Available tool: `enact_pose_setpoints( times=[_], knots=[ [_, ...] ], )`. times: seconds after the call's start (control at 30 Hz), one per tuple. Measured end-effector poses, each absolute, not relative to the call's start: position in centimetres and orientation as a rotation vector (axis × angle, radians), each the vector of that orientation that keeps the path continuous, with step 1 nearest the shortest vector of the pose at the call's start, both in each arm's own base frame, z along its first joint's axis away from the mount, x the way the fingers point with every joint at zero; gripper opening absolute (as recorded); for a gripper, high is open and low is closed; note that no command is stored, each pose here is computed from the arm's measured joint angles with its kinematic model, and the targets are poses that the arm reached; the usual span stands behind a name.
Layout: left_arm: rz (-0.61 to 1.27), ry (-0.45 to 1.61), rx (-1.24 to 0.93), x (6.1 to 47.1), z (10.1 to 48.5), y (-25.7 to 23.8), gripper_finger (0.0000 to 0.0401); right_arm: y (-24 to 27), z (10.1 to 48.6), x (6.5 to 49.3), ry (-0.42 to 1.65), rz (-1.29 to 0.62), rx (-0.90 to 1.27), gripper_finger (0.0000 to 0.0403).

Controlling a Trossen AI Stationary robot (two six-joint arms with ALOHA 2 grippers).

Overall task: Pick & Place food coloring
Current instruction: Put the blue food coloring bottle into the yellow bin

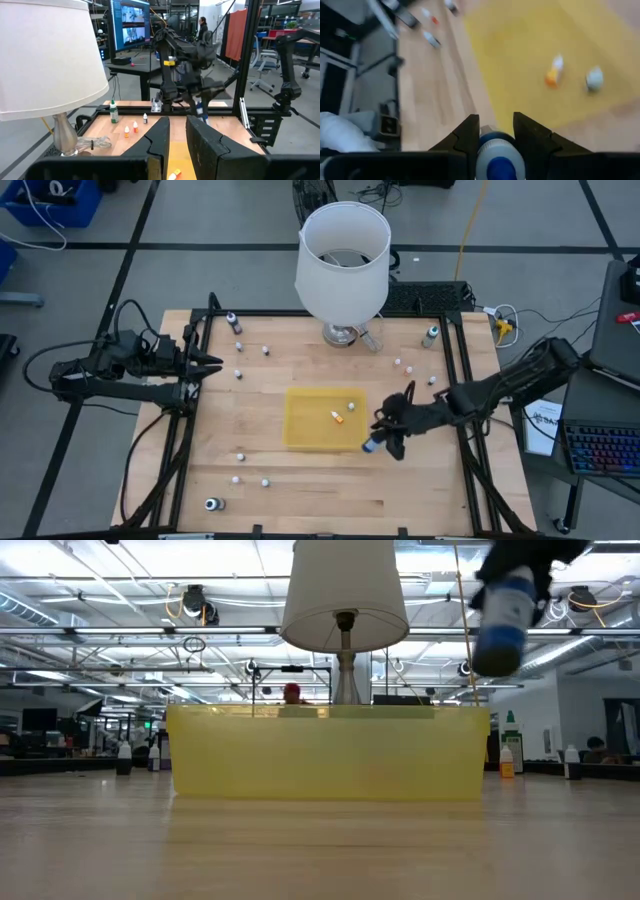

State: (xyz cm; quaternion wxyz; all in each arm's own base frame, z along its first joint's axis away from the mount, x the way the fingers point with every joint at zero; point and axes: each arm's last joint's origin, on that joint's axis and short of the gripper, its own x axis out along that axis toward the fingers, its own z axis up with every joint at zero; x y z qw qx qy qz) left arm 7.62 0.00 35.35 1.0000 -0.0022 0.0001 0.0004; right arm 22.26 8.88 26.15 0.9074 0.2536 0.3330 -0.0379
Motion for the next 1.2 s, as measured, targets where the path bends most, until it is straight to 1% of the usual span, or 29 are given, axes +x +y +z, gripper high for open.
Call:
enact_pose_setpoints(
  times=[0.13, 0.23, 0.37, 0.43, 0.53, 0.63, 0.83, 0.97, 1.2],
  knots=[
    [0.001, 0.000, -0.004, 7.6, 35.4, 0.0, 0.0067, 8.0, 28.4, 23.2, 0.608, -0.040, 0.395, 0.0095],
    [0.001, 0.001, -0.004, 7.6, 35.3, 0.0, 0.0067, 7.4, 30.1, 24.7, 0.568, -0.027, 0.286, 0.0095],
    [0.000, 0.000, -0.004, 7.6, 35.3, 0.0, 0.0067, 7.2, 31.7, 27.4, 0.578, -0.019, 0.149, 0.0095],
    [0.001, 0.000, -0.004, 7.6, 35.4, 0.0, 0.0067, 7.1, 31.9, 28.9, 0.639, -0.028, 0.092, 0.0095],
    [0.000, 0.000, -0.004, 7.6, 35.4, 0.0, 0.0067, 7.4, 31.0, 31.2, 0.759, -0.036, 0.018, 0.0095],
    [0.000, 0.000, -0.004, 7.6, 35.3, 0.0, 0.0067, 8.0, 28.8, 32.9, 0.846, -0.025, -0.030, 0.0095],
    [0.000, 0.000, -0.004, 7.6, 35.4, 0.0, 0.0067, 8.5, 24.8, 34.7, 0.975, -0.010, -0.064, 0.0095],
    [0.000, 0.000, -0.004, 7.6, 35.3, 0.0, 0.0067, 8.6, 23.9, 35.0, 1.013, -0.018, -0.066, 0.0095],
    [0.001, 0.000, -0.004, 7.6, 35.4, 0.0, 0.0067, 9.3, 23.8, 34.2, 1.067, -0.039, -0.025, 0.0095]
  ],
)
